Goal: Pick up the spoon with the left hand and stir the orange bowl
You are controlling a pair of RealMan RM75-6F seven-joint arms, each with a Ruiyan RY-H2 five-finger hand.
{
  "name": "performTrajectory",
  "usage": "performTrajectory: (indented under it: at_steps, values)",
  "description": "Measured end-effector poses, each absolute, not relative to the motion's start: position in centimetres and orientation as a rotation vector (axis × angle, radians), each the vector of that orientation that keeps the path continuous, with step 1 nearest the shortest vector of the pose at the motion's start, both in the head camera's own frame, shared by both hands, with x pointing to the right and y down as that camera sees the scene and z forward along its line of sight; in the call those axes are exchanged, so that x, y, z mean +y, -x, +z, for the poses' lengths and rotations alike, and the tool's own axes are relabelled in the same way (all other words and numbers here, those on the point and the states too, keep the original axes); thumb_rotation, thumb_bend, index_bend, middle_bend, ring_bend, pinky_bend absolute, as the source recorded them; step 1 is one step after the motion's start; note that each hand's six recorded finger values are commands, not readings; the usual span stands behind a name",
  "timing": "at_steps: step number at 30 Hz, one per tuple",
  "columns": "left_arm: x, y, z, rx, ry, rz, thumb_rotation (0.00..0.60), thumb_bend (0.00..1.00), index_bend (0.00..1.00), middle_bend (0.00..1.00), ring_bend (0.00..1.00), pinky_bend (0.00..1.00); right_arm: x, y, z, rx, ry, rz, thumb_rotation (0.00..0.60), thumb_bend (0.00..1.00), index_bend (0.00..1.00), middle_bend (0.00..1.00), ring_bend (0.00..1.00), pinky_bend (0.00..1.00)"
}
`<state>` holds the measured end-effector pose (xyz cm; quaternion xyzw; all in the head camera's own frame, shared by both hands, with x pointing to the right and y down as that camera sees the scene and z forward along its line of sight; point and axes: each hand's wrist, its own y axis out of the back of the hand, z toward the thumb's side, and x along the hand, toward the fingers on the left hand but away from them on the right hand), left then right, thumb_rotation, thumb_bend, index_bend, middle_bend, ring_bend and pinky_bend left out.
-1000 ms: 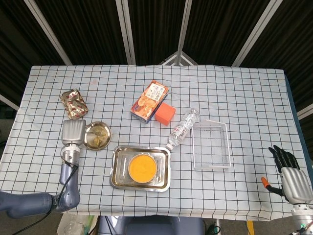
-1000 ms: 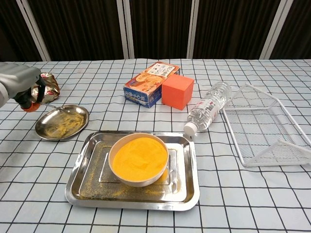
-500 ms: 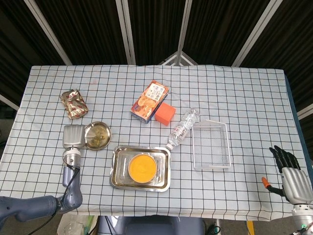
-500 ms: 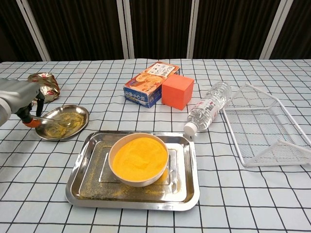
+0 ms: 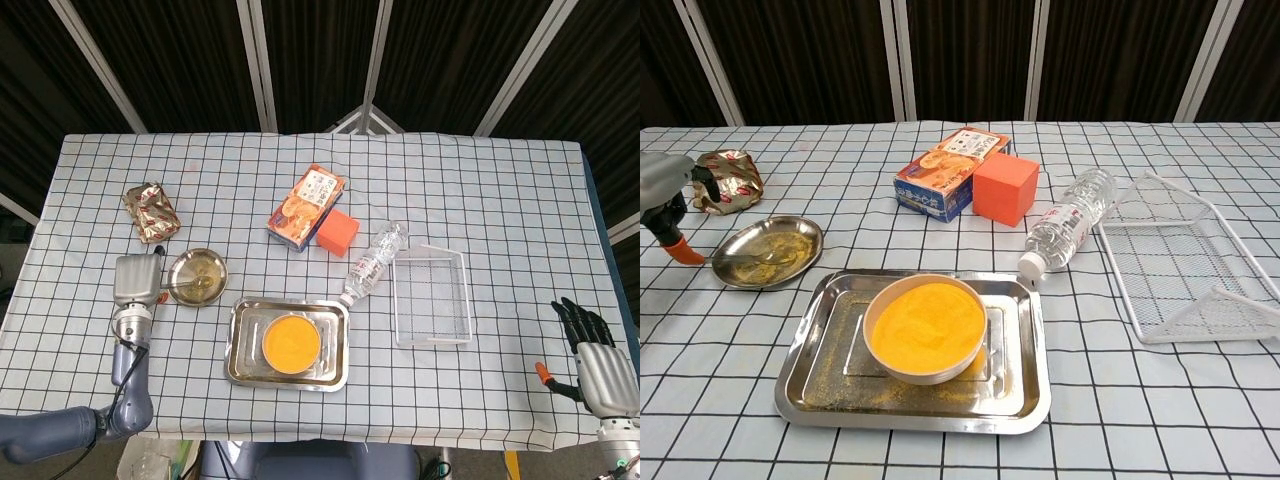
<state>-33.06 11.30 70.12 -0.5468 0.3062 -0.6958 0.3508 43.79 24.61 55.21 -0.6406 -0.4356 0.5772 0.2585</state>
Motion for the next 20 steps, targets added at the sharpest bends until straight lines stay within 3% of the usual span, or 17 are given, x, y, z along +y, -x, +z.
performTrajectory:
  at_steps: [1,5,6,9,14,20]
  values:
    - [11.4,33.2,69.7,0.815,1.429,-1.791,0.6,0.08,0.2,0.7,0.72,0.81,24.6,-43.8,55.2,-1.18,1.735,1.564,0.6,0.36,0.0,0.0,0.0,0.0]
    - [11.8,33.9,68.0,0.894,1.481,-1.724,0.6,0.03,0.02,0.29,0.35,0.46,24.6,-43.8,55.1,-1.174,1.731,1.56,0.6,0.36,0.0,0.0,0.0,0.0]
    - [12.0,34.1,67.4,0.912,1.497,-1.701,0.6,0.02,0.0,0.19,0.25,0.37,24.6,-43.8,55.1,-1.172,1.729,1.558,0.6,0.36,0.0,0.0,0.0,0.0]
    - [12.8,34.8,65.4,0.958,1.55,-1.612,0.6,0.02,0.0,0.04,0.09,0.21,24.6,-43.8,55.1,-1.161,1.719,1.555,0.6,0.36,0.0,0.0,0.0,0.0]
    - [15.6,37.0,61.3,0.957,1.601,-1.479,0.6,0.02,0.0,0.0,0.0,0.01,24.5,-43.8,54.9,-1.126,1.681,1.543,0.6,0.36,0.0,0.0,0.0,0.0]
    - [20.4,40.1,57.3,0.929,1.61,-1.406,0.6,0.01,0.0,0.0,0.0,0.0,24.3,-43.5,54.4,-1.055,1.583,1.488,0.6,0.36,0.0,0.0,0.0,0.0]
